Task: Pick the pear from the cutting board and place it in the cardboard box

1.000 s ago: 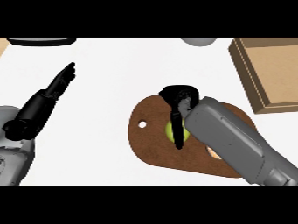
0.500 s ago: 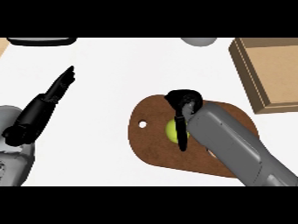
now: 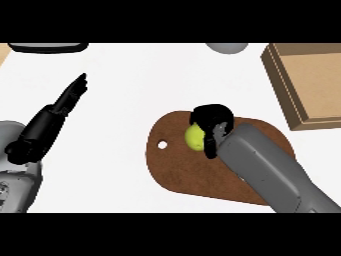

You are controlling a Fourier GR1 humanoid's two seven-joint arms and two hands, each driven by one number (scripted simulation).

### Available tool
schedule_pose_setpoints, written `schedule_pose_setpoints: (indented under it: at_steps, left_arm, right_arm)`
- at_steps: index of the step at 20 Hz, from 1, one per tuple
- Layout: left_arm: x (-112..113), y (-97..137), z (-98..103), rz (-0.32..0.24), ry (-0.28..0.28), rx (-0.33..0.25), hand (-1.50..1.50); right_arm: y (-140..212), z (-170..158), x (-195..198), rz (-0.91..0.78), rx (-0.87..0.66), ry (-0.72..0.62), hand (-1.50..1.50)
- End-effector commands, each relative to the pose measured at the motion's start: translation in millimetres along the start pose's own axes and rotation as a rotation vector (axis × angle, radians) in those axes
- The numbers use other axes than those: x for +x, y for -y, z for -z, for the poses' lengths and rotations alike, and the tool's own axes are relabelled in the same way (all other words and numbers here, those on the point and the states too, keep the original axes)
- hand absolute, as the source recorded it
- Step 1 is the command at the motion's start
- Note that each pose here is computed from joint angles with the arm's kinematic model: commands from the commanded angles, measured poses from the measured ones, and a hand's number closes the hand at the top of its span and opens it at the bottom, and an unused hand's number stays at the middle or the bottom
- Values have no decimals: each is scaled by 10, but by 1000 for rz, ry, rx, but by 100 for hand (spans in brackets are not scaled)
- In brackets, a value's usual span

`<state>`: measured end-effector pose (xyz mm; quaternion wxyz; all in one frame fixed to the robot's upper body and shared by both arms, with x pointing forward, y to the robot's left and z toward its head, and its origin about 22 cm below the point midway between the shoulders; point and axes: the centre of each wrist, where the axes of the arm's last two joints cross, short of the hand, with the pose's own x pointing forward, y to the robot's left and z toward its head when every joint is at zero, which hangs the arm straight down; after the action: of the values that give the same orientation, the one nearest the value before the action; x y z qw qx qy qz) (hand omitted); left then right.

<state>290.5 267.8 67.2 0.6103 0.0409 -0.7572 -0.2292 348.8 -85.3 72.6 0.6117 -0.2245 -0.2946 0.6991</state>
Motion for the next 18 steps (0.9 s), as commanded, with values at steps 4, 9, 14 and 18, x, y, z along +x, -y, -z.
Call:
schedule_pose_setpoints:
  at_steps: [4, 9, 14, 18]
  left_arm:
    - [-8, 41, 8, 2, -2, 22, 0]
    - [-79, -49, -57, -3, -24, 34, 0]
    - [-148, -137, -146, 1, -53, 66, 0]
    - [-157, -97, -199, -9, -43, 91, 0]
  right_arm:
    - [-189, -294, -41, -165, -85, 363, 150]
    - [-234, -828, 155, -333, -163, 881, 150]
    - [-213, -1232, -324, -385, -359, 1126, 150]
    - [-128, -1532, -763, -442, -520, 1238, 150]
